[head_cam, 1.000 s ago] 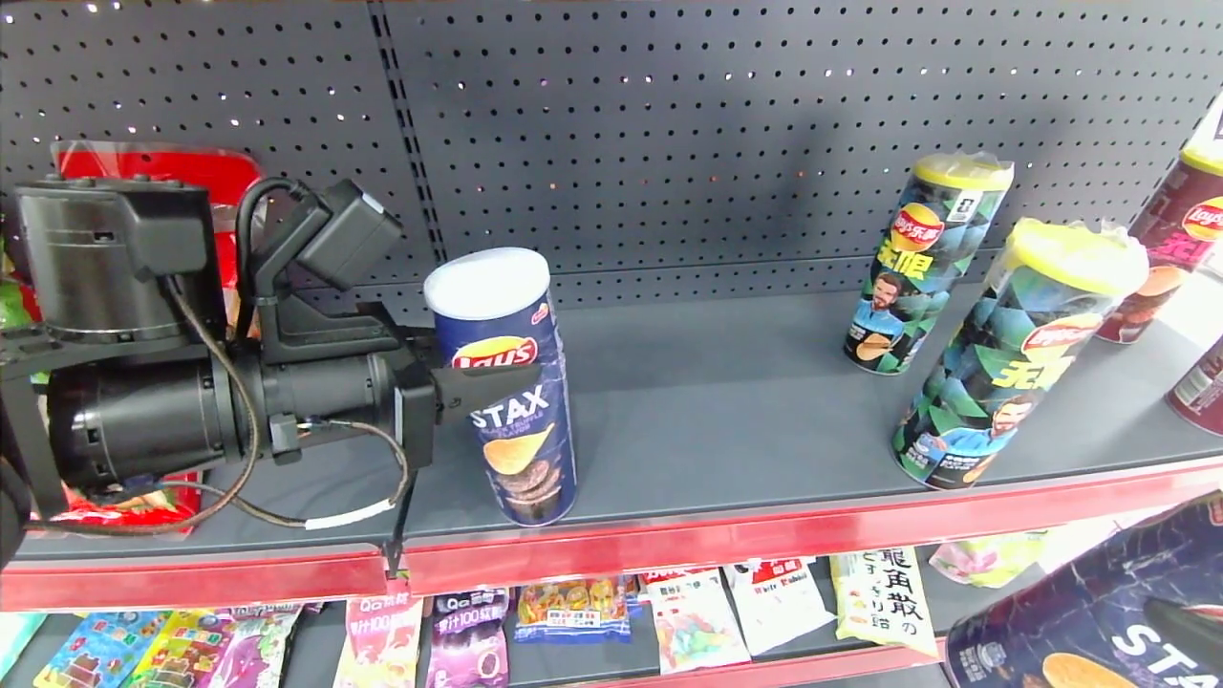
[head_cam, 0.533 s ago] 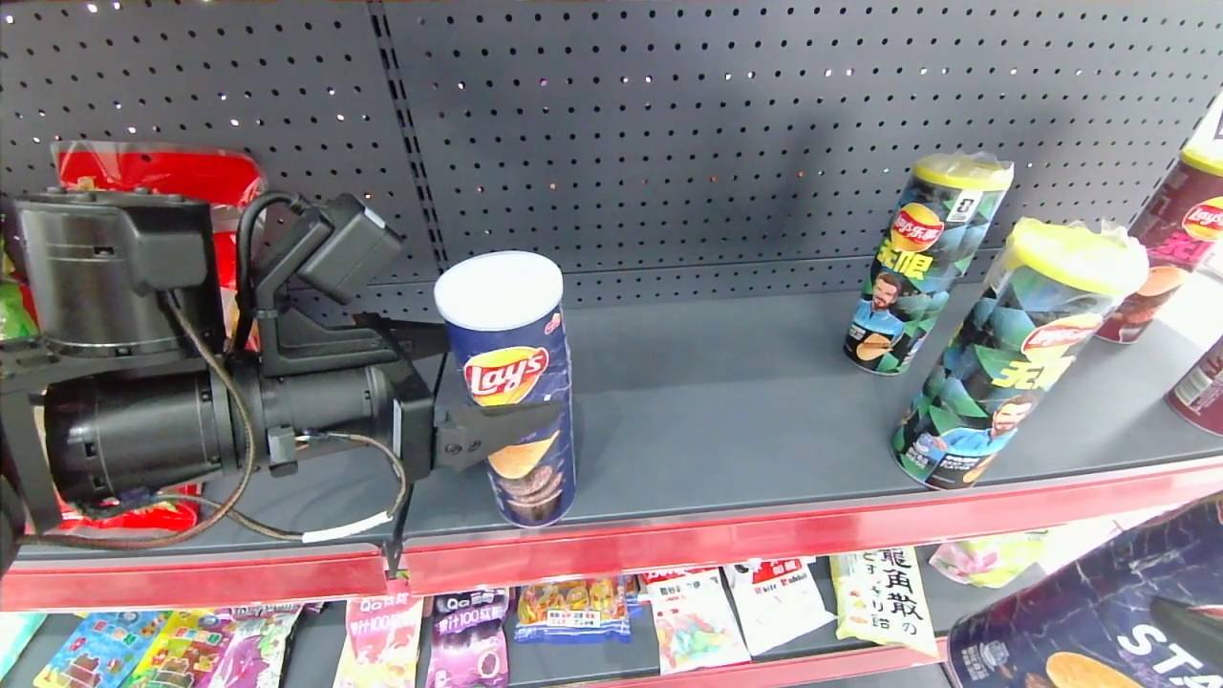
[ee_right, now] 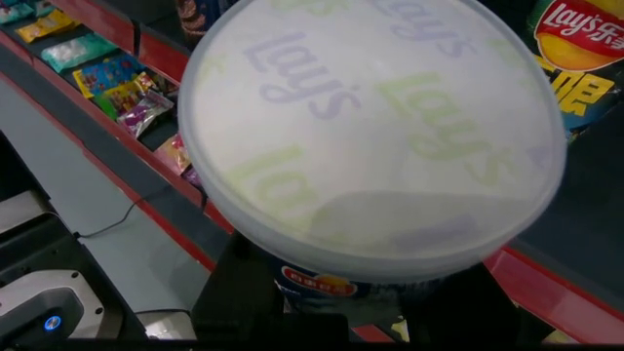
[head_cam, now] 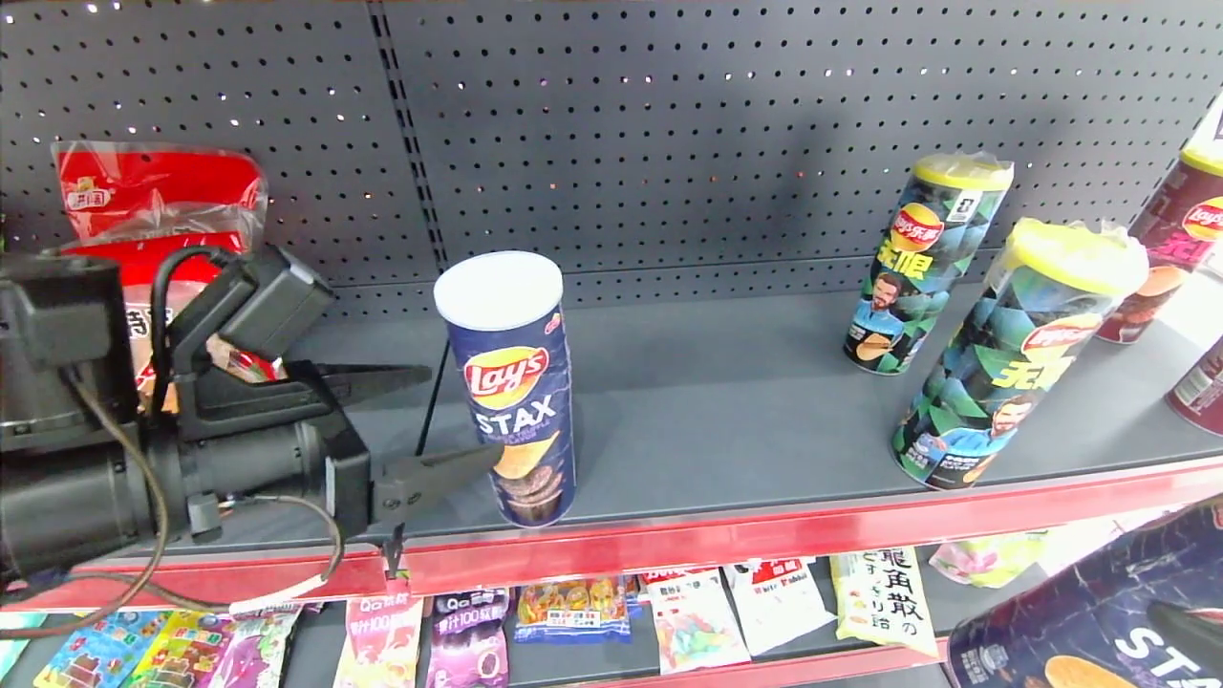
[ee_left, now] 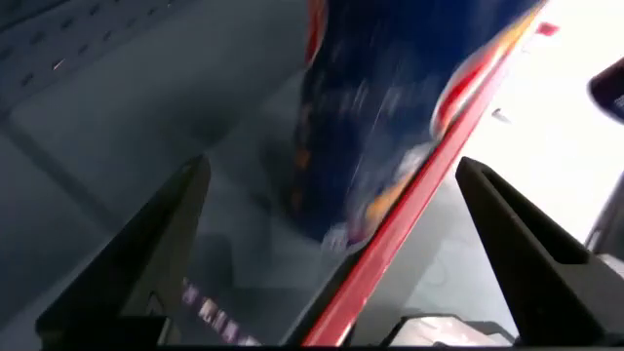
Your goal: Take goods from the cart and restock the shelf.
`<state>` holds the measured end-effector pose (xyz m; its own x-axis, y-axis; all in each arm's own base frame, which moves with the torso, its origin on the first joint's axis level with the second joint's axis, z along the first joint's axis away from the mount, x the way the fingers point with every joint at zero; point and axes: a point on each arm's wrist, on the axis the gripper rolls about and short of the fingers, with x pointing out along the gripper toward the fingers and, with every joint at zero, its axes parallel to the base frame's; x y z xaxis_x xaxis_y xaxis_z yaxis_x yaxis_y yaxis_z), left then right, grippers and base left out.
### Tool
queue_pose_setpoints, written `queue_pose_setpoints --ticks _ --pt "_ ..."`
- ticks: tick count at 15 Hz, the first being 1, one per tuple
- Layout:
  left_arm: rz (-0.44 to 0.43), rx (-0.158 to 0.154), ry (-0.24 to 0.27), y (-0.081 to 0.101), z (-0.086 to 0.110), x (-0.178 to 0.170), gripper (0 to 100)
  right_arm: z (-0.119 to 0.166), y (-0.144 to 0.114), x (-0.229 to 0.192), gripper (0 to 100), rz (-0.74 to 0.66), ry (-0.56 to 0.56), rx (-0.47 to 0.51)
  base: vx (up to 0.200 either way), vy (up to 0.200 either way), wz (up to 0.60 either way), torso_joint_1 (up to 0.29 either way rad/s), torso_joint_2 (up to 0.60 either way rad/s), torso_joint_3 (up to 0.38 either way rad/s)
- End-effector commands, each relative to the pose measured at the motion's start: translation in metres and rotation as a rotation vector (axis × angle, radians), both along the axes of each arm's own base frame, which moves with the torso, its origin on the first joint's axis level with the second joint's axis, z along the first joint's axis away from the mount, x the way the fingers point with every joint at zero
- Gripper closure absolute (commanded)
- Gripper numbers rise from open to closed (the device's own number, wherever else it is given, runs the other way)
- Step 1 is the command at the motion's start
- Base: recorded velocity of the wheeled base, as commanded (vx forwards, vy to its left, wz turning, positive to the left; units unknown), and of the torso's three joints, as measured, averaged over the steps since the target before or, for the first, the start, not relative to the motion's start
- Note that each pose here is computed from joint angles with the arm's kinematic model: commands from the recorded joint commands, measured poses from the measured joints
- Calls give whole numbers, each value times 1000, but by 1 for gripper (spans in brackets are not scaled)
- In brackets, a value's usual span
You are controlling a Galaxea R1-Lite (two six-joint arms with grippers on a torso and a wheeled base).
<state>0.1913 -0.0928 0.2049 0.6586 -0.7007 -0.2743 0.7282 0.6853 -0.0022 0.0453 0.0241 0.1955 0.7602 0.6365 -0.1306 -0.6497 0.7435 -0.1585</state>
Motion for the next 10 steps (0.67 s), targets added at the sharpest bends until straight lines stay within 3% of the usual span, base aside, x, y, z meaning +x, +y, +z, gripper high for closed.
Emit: queue_pose_setpoints --ticks 1,2,3,4,5,7,9,10 --pt "145 10 -52 28 -2 -33 0 -5 0 0 100 3 16 -5 0 0 0 0 0 0" --pt "237 29 -71 34 -2 -44 0 -7 0 0 100 1 24 -8 0 0 0 0 0 0" --pt "252 33 -71 35 -3 -45 0 -8 0 0 100 0 24 -9 0 0 0 0 0 0" --pt "348 48 -88 41 -13 -54 0 -12 0 0 100 -2 36 -13 0 0 0 0 0 0" --pt "399 45 -120 47 -15 -64 0 -13 0 0 100 -10 38 -15 0 0 0 0 0 0" --pt "452 50 -141 52 -17 -75 0 -12 -1 2 100 -61 33 -23 0 0 0 0 0 0" --pt "483 66 -171 55 -13 -74 0 -13 -5 5 100 -234 31 -52 0 0 0 0 0 0" --pt "481 73 -183 55 -12 -74 0 -14 -5 5 100 -246 35 -51 0 0 0 0 0 0"
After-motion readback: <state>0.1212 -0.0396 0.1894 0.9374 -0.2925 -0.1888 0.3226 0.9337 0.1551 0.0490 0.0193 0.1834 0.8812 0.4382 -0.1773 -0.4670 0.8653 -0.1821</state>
